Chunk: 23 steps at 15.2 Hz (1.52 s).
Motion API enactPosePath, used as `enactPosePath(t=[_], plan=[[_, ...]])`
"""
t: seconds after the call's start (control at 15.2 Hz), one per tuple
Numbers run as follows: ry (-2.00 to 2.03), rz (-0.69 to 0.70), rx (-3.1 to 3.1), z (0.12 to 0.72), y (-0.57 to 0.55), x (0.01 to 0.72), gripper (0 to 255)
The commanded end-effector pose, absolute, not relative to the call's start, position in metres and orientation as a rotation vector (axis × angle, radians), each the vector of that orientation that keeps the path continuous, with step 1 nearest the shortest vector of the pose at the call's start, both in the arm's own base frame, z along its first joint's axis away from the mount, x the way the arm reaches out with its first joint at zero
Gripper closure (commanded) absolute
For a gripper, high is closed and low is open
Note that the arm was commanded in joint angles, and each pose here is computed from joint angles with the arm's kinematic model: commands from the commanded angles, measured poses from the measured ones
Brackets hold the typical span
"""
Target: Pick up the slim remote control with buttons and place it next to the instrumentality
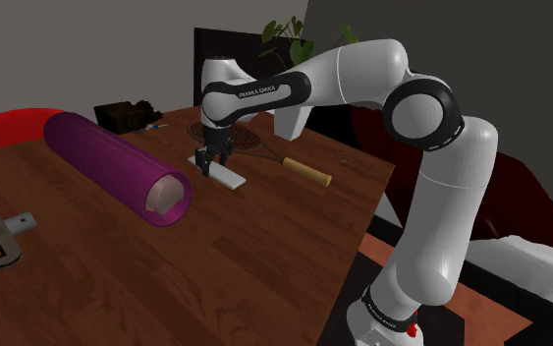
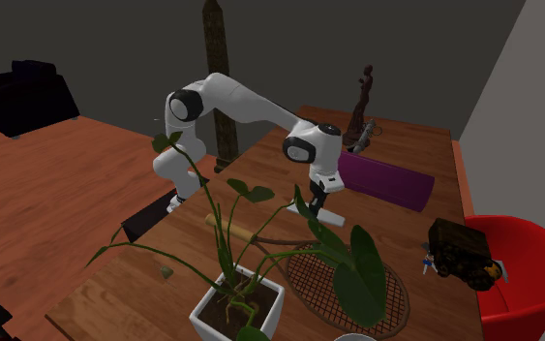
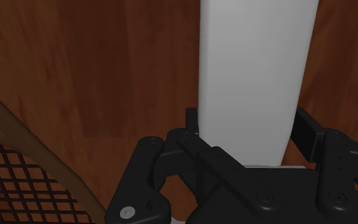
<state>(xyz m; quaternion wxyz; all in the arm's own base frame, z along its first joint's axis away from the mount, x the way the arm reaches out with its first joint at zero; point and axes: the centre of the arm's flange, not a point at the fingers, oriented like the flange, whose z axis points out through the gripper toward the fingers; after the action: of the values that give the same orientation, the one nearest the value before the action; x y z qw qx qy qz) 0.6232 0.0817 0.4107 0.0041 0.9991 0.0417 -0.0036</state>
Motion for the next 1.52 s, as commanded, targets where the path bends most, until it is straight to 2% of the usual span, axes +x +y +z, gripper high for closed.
enactPosePath(t=[0.0,0.46,1.45], plan=[[0.131,-0.012,3.131,0.411,0.082,0.623,255],[0.131,-0.012,3.131,0.41,0.082,0.623,255],[0.131,-0.012,3.131,0.49,0.082,0.623,255]])
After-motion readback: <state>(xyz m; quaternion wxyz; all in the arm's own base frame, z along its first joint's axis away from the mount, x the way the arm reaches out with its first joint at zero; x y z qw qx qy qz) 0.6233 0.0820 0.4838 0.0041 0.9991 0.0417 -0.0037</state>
